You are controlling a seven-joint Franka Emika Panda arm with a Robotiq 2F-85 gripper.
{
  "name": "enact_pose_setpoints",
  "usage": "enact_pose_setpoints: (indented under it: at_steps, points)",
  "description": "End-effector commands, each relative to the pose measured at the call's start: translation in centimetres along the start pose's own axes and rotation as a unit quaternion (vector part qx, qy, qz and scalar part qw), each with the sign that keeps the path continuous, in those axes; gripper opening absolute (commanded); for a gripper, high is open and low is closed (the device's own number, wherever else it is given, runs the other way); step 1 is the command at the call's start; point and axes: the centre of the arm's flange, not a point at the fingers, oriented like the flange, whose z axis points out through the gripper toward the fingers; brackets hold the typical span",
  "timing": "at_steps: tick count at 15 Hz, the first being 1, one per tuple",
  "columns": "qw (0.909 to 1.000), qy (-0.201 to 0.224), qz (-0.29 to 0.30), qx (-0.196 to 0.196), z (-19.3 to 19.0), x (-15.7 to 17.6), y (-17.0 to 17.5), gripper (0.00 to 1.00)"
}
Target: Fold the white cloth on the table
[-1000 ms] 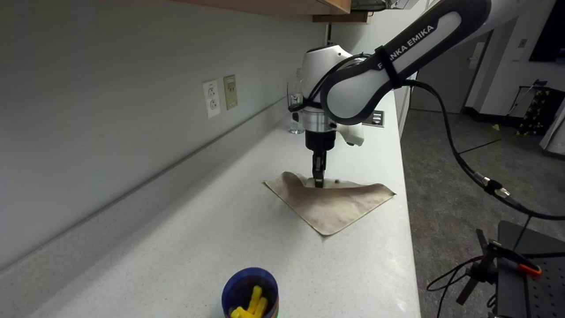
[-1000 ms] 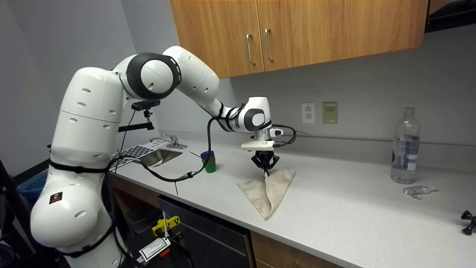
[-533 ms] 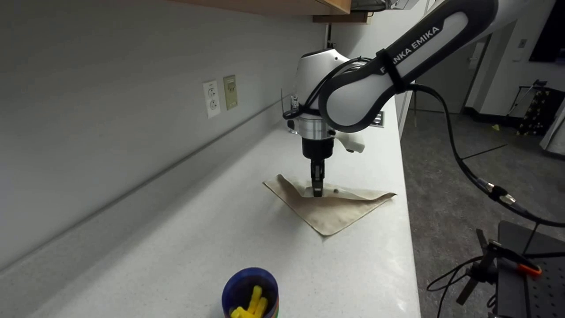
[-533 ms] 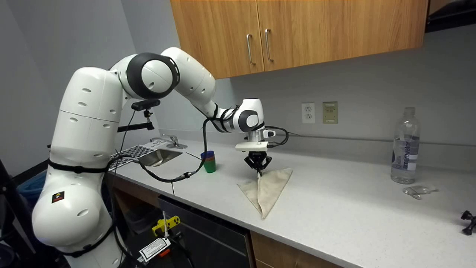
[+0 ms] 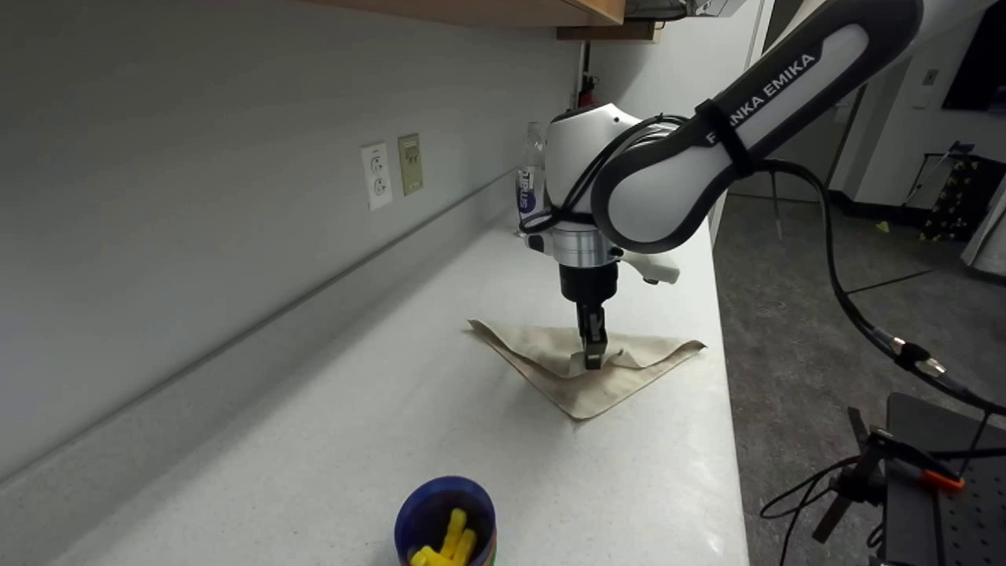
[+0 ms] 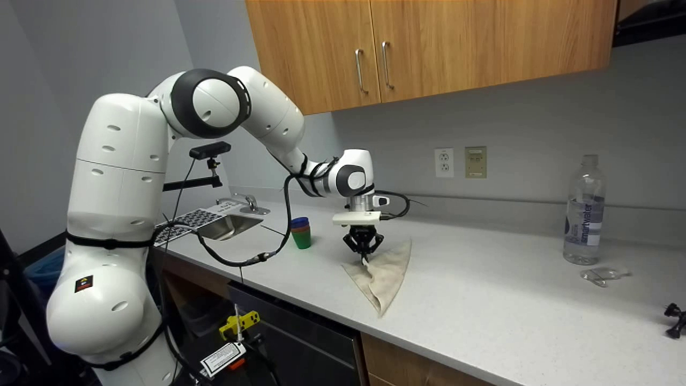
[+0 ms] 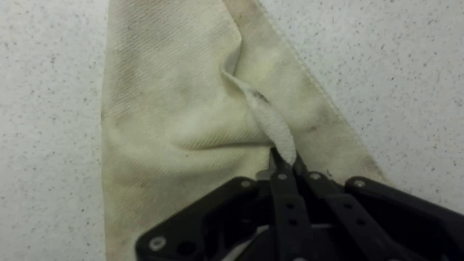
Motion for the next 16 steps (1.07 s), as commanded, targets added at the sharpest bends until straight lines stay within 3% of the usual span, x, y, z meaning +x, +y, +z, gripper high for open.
enact_pose_setpoints:
  at_steps: [1, 12, 13, 14, 16]
  points:
    - [0.9998, 0.000, -0.020, -0.001, -1.1, -0.9, -1.3, 0.01]
    - [0.9988, 0.036, 0.027, 0.017, -1.4, 0.5, -2.2, 0.01]
    - [0.9989, 0.033, 0.028, 0.015, -1.4, 0.4, -2.2, 0.28]
    - [0.9989, 0.034, 0.030, 0.014, -1.4, 0.4, -2.2, 0.29]
    - [0.9989, 0.031, 0.034, 0.011, -1.6, 0.2, -2.1, 0.43]
